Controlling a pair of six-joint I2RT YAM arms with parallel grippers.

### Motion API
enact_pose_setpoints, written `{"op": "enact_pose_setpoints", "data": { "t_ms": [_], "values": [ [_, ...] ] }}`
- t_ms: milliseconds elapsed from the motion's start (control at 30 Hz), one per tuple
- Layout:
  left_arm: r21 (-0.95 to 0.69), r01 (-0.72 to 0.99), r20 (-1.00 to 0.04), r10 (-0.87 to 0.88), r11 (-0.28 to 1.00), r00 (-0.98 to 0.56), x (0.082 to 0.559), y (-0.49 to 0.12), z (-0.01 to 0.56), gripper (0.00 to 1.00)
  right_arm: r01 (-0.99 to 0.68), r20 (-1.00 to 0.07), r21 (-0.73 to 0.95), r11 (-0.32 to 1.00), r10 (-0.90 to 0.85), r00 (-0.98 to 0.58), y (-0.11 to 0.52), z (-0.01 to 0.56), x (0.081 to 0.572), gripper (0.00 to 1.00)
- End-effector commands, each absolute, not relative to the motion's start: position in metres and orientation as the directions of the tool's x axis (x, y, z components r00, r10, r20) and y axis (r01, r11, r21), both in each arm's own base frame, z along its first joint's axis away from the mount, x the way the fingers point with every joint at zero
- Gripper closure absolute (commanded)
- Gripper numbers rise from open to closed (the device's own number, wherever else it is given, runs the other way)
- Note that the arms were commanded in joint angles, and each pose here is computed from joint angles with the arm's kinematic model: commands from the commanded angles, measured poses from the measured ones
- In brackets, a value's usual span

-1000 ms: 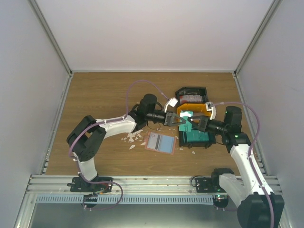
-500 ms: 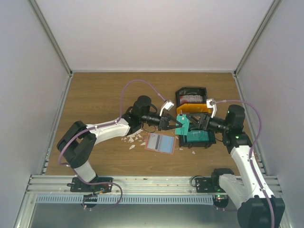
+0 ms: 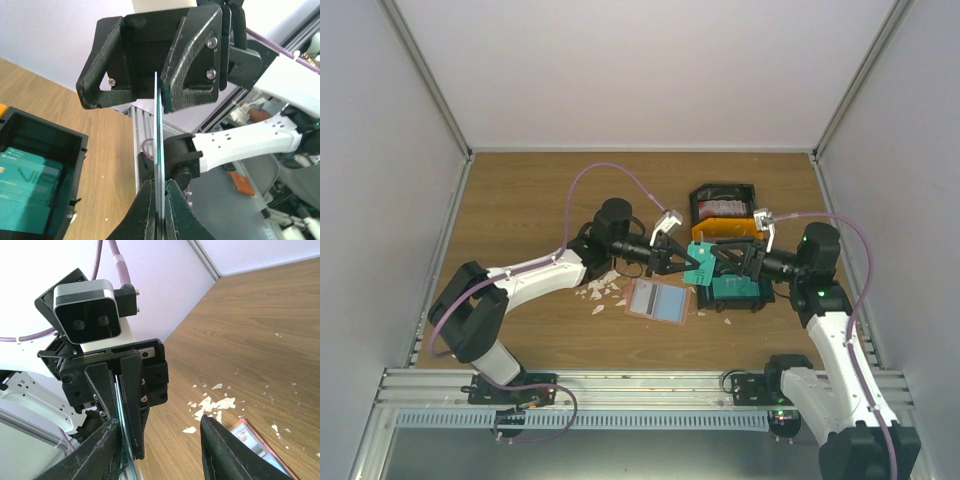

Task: Put the credit cards into the card holder
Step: Pick up the credit card from the storage box.

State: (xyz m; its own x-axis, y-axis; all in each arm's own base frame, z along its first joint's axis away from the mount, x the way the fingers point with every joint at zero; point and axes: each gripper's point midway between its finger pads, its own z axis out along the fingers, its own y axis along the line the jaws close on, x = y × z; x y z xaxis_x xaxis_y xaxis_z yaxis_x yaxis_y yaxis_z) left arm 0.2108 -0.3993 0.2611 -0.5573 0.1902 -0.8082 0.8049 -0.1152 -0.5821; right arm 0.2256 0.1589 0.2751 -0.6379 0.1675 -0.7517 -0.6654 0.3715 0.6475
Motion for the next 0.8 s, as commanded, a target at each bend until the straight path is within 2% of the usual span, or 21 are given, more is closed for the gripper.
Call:
{"op": "enact_pose_setpoints", "data": {
  "t_ms": [0,600,767],
  "values": [
    [-0.444,0.882,-0.892,0.177,-0.159,-0.417,0.203,-0.390,0.276,1.00,-0.724,-0.797,0.598,0.345,0.151,-0.585,0.162,0.290,0.216,0.55],
    [-0.343,0.887,-0.937,0.177,-0.308,-0.301,0.173,-0.377,0.283,1.00,-0.689,-0.752,0.648,0.324,0.128,-0.647,0.164,0.270,0.218,0.61],
    [-0.321,0.893,-0.945,0.177,-0.315,-0.277,0.170,-0.374,0.282,1.00,-0.692,-0.750,0.652,0.311,0.126,-0.650,0.164,0.272,0.217,0.62]
  ]
}}
